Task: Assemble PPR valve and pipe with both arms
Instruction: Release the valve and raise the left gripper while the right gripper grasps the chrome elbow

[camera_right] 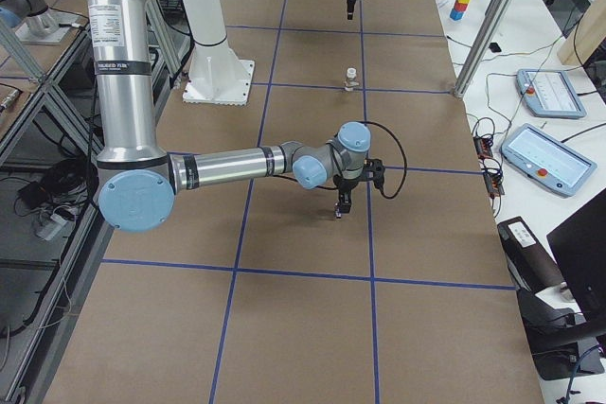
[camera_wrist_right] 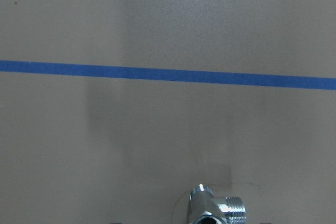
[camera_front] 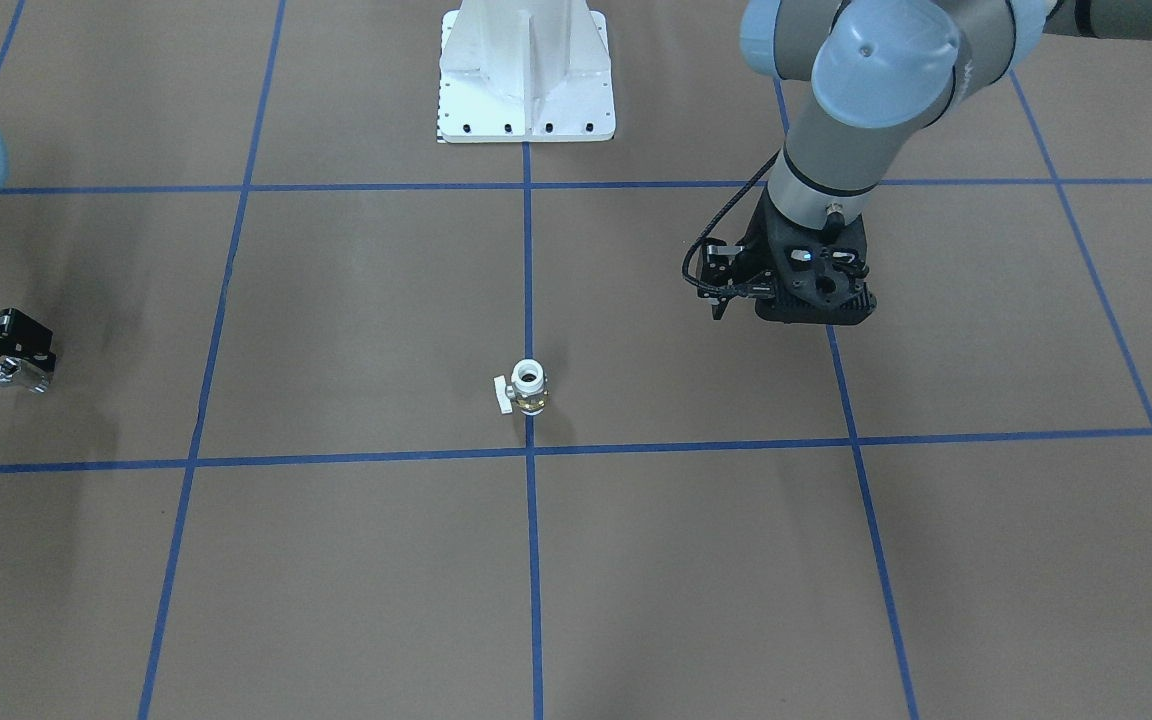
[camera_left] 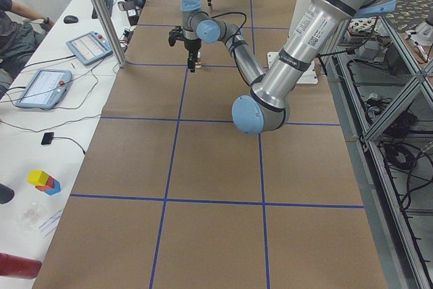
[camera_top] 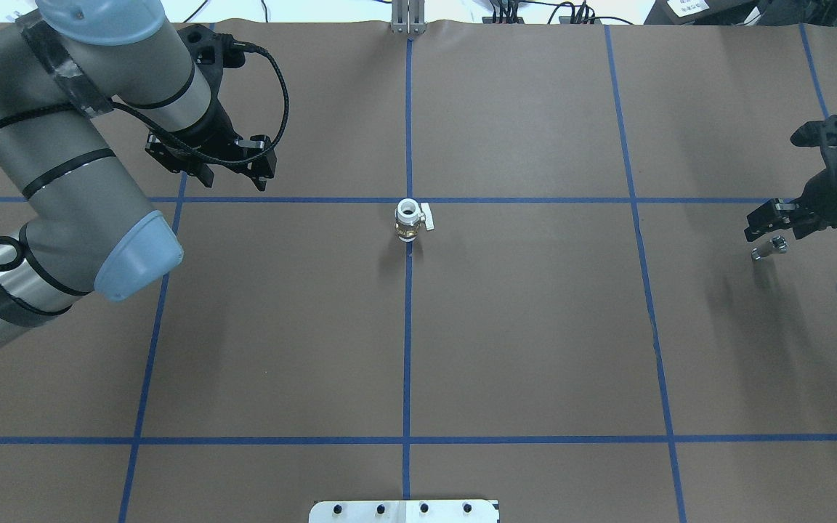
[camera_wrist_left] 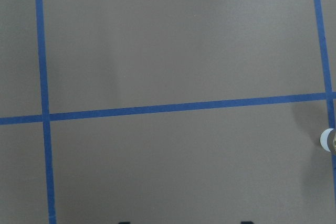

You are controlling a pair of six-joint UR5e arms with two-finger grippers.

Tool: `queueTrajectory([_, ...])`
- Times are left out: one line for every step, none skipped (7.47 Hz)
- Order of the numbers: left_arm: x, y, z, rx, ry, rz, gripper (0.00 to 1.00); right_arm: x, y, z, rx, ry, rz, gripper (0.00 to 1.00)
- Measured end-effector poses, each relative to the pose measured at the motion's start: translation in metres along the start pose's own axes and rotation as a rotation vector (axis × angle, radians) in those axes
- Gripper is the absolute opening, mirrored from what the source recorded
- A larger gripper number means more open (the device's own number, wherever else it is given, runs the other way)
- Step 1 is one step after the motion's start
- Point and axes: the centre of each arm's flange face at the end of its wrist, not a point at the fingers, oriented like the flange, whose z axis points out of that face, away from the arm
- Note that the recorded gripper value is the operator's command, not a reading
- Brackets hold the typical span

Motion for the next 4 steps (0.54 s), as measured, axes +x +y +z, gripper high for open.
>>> queueTrajectory([0.0002,0.0001,0.0002,0.0,0.0,0.0,0.76,0.0002,-0.0028,0.0037,-0.004,0.003,0.001,0.78])
queueTrajectory([0.0002,0.0001,0.0009,-0.001,-0.001,0.0,0.76,0.0008,-0.0039,0.0052,-0.006,0.004,0.001,0.78])
queueTrajectory([0.0003,0.0,0.0011,-0.001,-0.001,0.0,0.76,0.0019,-0.0036,0.006,-0.008,0.005,0.001,0.78])
queueTrajectory([0.0004,-0.0001,0.0011,-0.001,-0.001,0.0,0.76,0.0028,-0.0027,0.0063,-0.009,0.005,0.002,0.78])
